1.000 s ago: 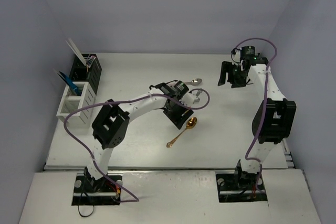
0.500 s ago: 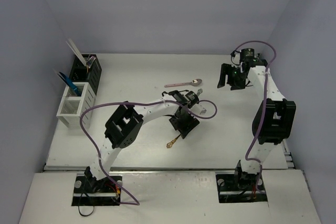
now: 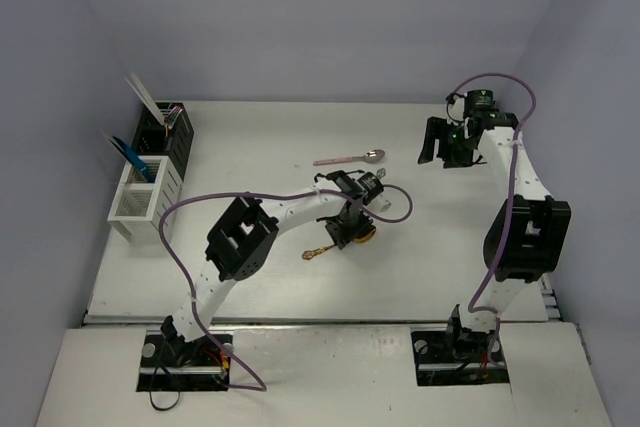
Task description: Sort the eating utensils into containers
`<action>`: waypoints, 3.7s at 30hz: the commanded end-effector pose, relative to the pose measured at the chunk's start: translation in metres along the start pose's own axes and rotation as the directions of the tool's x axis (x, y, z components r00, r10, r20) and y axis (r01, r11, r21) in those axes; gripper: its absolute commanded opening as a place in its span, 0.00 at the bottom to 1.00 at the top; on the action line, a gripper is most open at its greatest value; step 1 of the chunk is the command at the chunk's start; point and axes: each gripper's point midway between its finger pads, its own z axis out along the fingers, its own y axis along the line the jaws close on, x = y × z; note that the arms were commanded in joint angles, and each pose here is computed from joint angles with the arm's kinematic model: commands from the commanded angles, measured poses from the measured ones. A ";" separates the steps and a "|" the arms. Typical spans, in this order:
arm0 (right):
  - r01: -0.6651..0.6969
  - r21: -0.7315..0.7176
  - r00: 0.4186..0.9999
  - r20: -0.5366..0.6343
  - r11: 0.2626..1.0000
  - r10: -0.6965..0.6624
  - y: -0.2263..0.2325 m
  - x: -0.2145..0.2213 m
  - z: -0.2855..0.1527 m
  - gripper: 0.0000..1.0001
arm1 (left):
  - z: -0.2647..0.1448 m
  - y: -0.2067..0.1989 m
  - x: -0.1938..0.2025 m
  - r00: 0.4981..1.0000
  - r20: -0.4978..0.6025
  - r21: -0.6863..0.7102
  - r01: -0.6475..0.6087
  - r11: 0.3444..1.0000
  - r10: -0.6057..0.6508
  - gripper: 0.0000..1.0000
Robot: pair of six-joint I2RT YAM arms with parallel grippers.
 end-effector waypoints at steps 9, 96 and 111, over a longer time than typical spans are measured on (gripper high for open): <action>0.007 -0.029 0.998 0.055 1.000 -0.005 0.005 -0.009 -0.015 0.65 | 0.012 0.065 0.060 0.983 -0.185 -0.087 -0.024 0.996 0.007 0.02; 0.056 -0.050 0.998 0.036 0.997 -0.055 0.007 -0.006 -0.008 0.59 | -0.420 0.329 0.229 0.271 0.962 -0.238 0.742 0.627 0.045 0.00; 0.052 -0.054 0.999 0.014 0.997 -0.052 0.006 -0.010 0.002 0.59 | -0.383 0.368 0.253 0.343 0.933 -0.348 0.778 0.522 0.110 0.00</action>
